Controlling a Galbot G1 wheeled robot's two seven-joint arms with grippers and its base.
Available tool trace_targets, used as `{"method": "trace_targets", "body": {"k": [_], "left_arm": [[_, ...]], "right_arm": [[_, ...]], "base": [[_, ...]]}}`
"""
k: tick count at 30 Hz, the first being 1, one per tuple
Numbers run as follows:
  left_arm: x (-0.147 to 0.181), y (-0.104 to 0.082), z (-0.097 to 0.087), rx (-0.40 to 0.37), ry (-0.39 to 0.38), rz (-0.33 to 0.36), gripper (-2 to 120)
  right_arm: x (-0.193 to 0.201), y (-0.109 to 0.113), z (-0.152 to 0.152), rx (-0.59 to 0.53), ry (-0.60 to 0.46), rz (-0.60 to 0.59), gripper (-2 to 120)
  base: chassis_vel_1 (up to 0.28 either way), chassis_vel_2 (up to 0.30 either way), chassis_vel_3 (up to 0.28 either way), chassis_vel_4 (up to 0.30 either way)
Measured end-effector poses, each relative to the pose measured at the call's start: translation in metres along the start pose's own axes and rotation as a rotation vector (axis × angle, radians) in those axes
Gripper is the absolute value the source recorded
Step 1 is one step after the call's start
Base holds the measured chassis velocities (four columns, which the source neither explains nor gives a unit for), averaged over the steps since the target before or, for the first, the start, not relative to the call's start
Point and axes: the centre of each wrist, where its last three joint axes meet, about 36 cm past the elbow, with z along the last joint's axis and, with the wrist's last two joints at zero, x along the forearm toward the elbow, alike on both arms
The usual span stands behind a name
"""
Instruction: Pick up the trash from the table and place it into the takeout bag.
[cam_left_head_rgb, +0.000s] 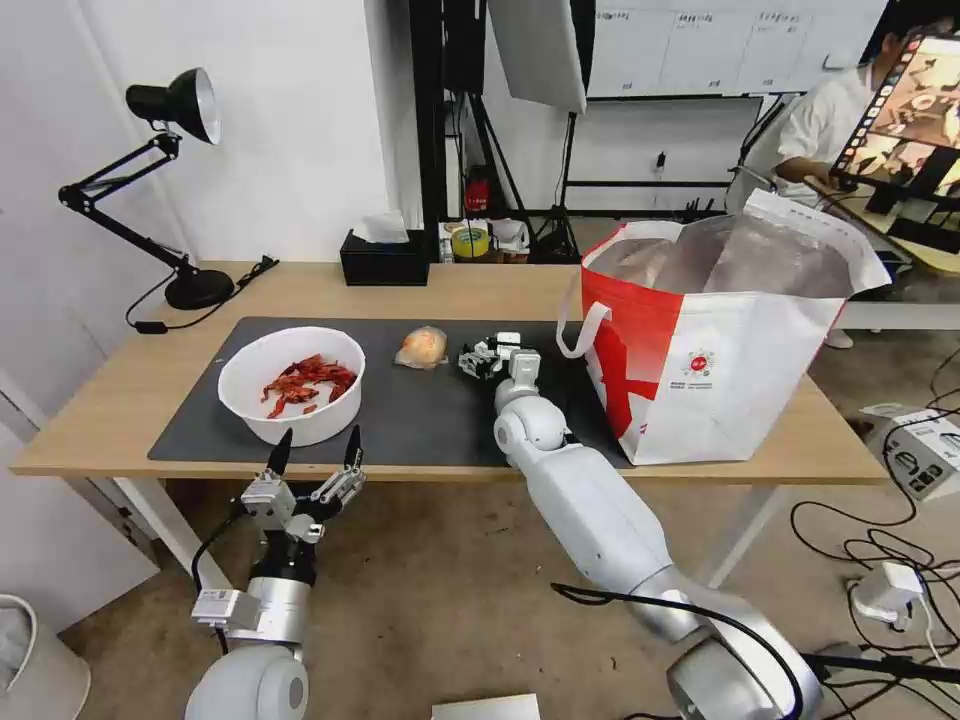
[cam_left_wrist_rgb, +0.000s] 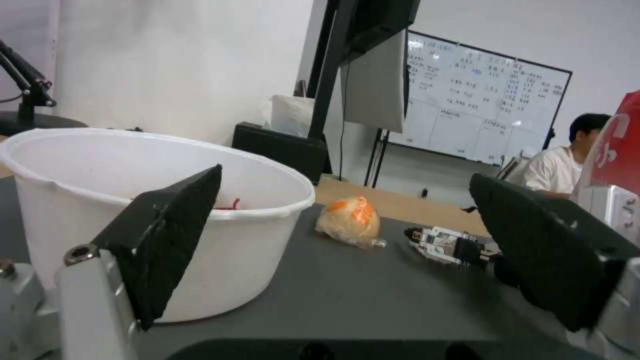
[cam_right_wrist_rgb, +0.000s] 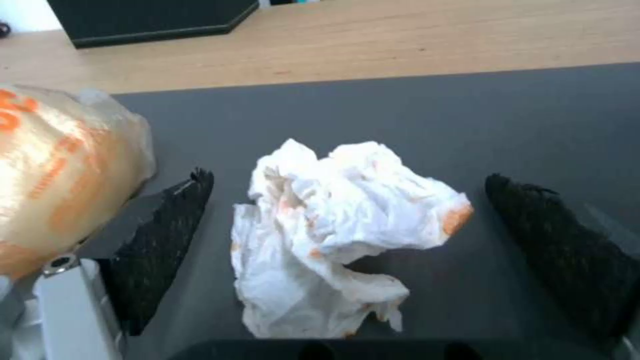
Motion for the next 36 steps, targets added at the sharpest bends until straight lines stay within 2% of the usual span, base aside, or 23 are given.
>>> {"method": "trace_targets", "body": {"k": [8, 10, 11, 14, 15, 18, 19, 26, 27, 30, 32, 34, 36], "left_arm": [[0.0001, 0.0, 0.0004, 0.001, -0.001, -0.001, 100], [0.0004, 0.0006, 0.0003, 0.0, -0.001, -0.003, 100], [0.0004, 0.0006, 0.0003, 0.0, -0.001, -0.003, 100], [0.0013, 0.0011, 0.0004, -0.002, -0.003, -0.004, 100], [0.0013, 0.0011, 0.0004, -0.002, -0.003, -0.004, 100], [0.0019, 0.0012, 0.0005, -0.003, -0.01, -0.004, 100], [0.0019, 0.0012, 0.0005, -0.003, -0.01, -0.004, 100], [0.0027, 0.0004, 0.0009, -0.001, -0.013, -0.005, 100], [0.0027, 0.0004, 0.0009, -0.001, -0.013, -0.005, 100], [0.0017, -0.0012, 0.001, 0.003, -0.016, -0.003, 100], [0.0013, -0.0015, 0.001, 0.003, -0.017, -0.003, 100], [0.0007, -0.0019, 0.001, 0.004, -0.019, -0.001, 100], [0.0005, -0.0019, 0.0013, 0.004, -0.018, -0.001, 100]], "right_arm": [[-0.0035, 0.0028, 0.0003, 0.009, 0.002, -0.001, 99], [-0.0045, 0.004, -0.0006, 0.01, 0.002, -0.003, 90], [-0.0045, 0.004, -0.0006, 0.01, 0.002, -0.003, 90], [-0.0053, 0.0054, 0.0003, 0.011, 0.005, -0.004, 76], [-0.0053, 0.0054, 0.0003, 0.011, 0.005, -0.004, 76], [-0.0056, 0.0063, 0.0028, 0.02, 0.009, -0.003, 61], [-0.0056, 0.0063, 0.0028, 0.02, 0.009, -0.003, 61], [-0.0055, 0.0066, 0.0048, 0.021, 0.014, -0.001, 32], [-0.0055, 0.0066, 0.0048, 0.021, 0.014, -0.001, 32], [-0.0054, 0.006, 0.005, 0.018, 0.014, 0.001, 15], [-0.0053, 0.0057, 0.005, 0.018, 0.014, 0.002, 14], [-0.0049, 0.0046, 0.0053, 0.017, 0.014, 0.002, 3], [-0.0046, 0.0038, 0.0053, 0.017, 0.013, 0.003, 0]], "base": [[0.0, 0.0, 0.0, 0.0], [0.0, 0.0, 0.0, 0.0], [0.0, 0.0, 0.0, 0.0], [0.0, 0.0, 0.0, 0.0], [0.0, 0.0, 0.0, 0.0], [0.0, 0.0, 0.0, 0.0], [0.0, 0.0, 0.0, 0.0], [0.0, 0.0, 0.0, 0.0], [0.0, 0.0, 0.0, 0.0], [0.0, 0.0, 0.0, 0.0], [0.0, 0.0, 0.0, 0.0], [0.0, 0.0, 0.0, 0.0], [0.0, 0.0, 0.0, 0.0]]}}
